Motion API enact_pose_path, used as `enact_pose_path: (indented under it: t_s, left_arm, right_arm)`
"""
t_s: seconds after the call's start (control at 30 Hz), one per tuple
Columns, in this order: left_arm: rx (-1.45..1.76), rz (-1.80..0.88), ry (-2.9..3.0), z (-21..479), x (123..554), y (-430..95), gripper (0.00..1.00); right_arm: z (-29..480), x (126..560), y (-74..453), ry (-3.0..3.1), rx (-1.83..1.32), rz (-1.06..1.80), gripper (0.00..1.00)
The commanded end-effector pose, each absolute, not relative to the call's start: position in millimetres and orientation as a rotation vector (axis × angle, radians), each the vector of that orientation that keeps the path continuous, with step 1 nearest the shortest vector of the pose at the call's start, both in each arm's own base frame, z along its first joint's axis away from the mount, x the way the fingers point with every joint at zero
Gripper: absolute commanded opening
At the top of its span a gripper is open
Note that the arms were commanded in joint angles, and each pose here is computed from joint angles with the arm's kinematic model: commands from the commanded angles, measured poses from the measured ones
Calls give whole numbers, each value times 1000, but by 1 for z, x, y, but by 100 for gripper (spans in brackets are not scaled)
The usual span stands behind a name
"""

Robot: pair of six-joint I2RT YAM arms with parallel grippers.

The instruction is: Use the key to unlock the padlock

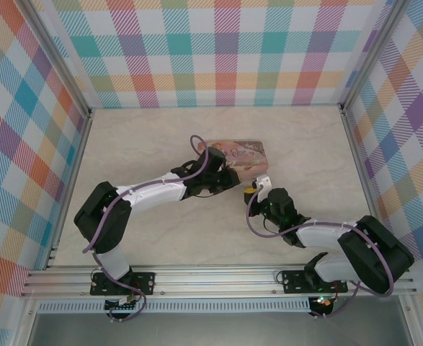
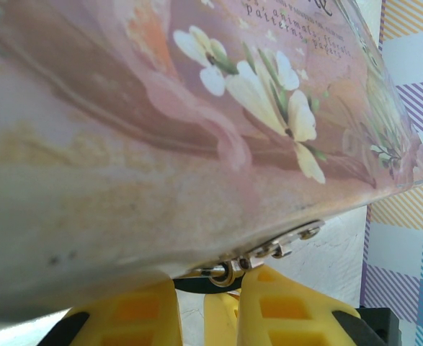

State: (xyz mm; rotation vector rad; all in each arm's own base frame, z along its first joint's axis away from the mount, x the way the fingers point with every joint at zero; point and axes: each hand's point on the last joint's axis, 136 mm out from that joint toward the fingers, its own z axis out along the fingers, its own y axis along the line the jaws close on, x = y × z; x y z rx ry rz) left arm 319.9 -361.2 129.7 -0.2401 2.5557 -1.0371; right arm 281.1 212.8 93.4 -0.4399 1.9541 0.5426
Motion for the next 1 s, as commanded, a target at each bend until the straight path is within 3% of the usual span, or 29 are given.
enact_pose_path:
  t_s: [0.0,0.97]
  left_arm:
    - [-238,-1104,2481,159,328,-364,8]
    - [-265,-1218,2496,176,321,-365,8]
  right_arm:
    - [106,284,219,1889,-445,564,1]
    - [135,293,238,1734,-527,596,1]
